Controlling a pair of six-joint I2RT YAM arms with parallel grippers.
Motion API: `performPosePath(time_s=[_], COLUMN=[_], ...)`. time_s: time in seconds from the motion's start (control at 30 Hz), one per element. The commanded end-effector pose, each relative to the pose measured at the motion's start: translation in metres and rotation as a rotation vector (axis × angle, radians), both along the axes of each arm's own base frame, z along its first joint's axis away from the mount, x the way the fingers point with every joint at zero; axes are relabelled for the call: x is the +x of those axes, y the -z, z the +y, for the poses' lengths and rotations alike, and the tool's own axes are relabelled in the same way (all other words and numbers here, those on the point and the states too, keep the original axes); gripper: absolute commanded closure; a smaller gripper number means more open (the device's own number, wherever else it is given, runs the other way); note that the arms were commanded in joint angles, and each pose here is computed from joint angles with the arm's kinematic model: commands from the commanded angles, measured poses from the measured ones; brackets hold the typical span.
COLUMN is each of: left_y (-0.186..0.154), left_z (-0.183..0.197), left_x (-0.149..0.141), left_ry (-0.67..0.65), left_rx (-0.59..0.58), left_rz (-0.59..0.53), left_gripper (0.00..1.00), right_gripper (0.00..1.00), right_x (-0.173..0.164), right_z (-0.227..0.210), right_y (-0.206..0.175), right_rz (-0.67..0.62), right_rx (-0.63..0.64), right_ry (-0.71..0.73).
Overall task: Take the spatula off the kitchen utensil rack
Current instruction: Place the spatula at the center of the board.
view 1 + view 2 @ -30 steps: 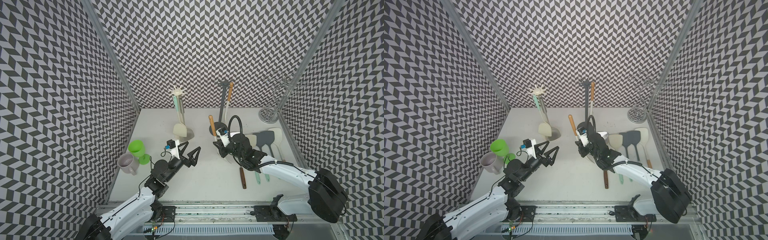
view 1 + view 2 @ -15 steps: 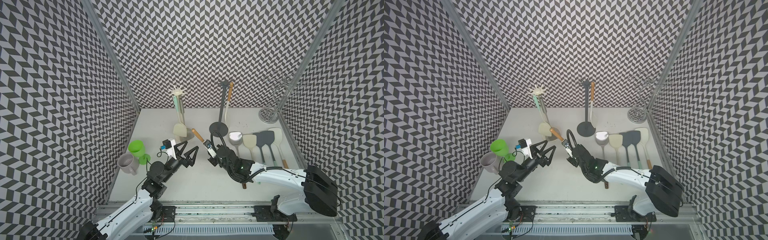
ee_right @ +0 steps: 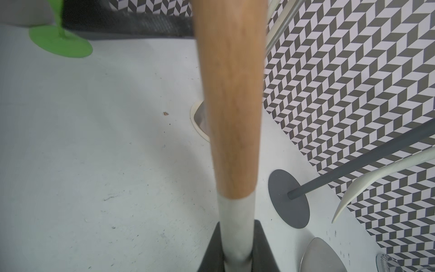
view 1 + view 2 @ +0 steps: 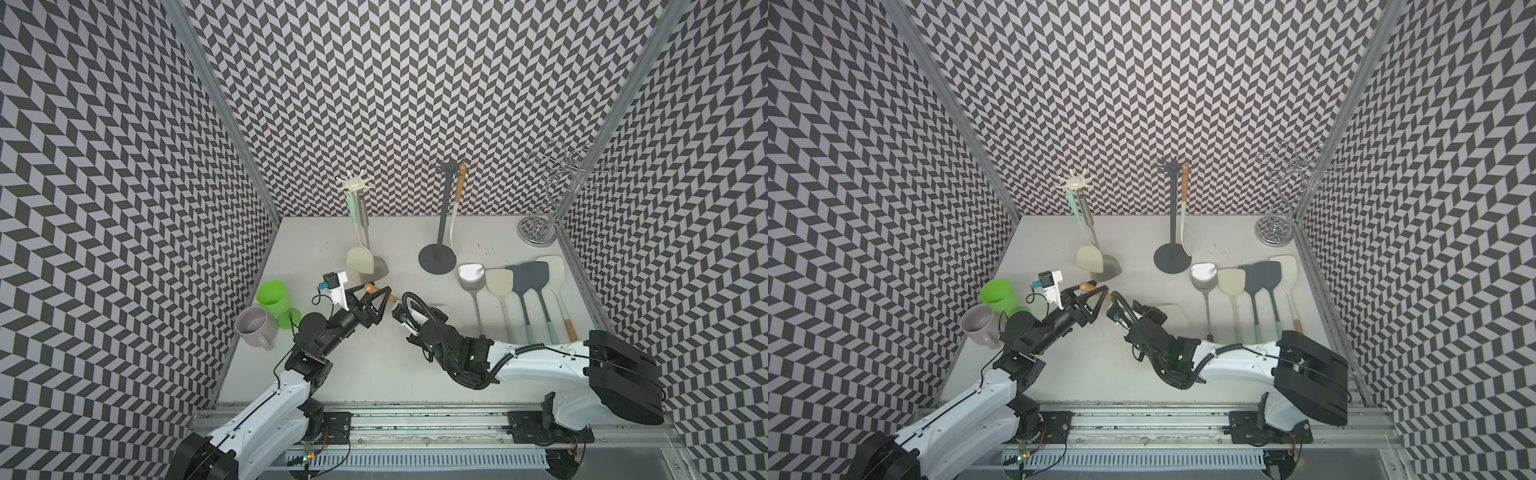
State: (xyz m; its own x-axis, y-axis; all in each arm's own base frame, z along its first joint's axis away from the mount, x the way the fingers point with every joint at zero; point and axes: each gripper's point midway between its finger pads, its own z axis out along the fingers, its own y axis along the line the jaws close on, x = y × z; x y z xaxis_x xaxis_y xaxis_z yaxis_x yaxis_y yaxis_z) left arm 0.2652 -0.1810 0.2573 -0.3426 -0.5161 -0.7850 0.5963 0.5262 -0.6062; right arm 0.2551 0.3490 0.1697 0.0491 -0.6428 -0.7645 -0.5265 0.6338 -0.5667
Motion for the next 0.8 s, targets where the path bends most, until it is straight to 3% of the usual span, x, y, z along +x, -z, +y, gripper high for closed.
performPosePath(time_s=[0.0,0.03,0.17,0.23,0.3,0.43,0.47,0.6,0.77], left_y=[-0.004,-0.003,-0.001,0.0,0.0,0.001,0.001,0.0,0.003], left_z=[-0.002,-0.002,-0.001,-0.001,-0.001,0.0,0.0,0.003,0.005], left_x=[-0.003,-0.002,0.0,0.0,0.001,0.0,0.0,-0.002,-0.002], left_ry=[0.024,0.024,0.017,0.016,0.015,0.009,0.008,-0.006,-0.016], left_rx=[-0.015,-0.013,-0.006,-0.004,-0.002,0.001,0.002,0.004,0.004], left_rz=[-0.018,-0.018,-0.011,-0.008,-0.01,-0.018,-0.023,-0.04,-0.042], left_gripper=[0.27,0.33,0.77,0.92,1.0,1.0,1.0,1.0,1.0], right_gripper=[1.0,1.0,1.0,1.0,1.0,0.98,0.86,0.53,0.27], right_x=[0.008,0.009,0.009,0.009,0.009,0.008,0.006,0.001,-0.009], right_z=[0.004,0.004,0.006,0.007,0.007,0.008,0.009,0.012,0.017], right_y=[-0.022,-0.023,-0.025,-0.024,-0.021,-0.015,-0.013,-0.01,-0.014], right_rz=[-0.081,-0.083,-0.081,-0.076,-0.068,-0.029,-0.013,0.047,0.184], right_rx=[0.056,0.063,0.1,0.107,0.113,0.137,0.148,0.202,0.302], right_ry=[0.056,0.058,0.06,0.061,0.064,0.062,0.054,0.036,-0.003])
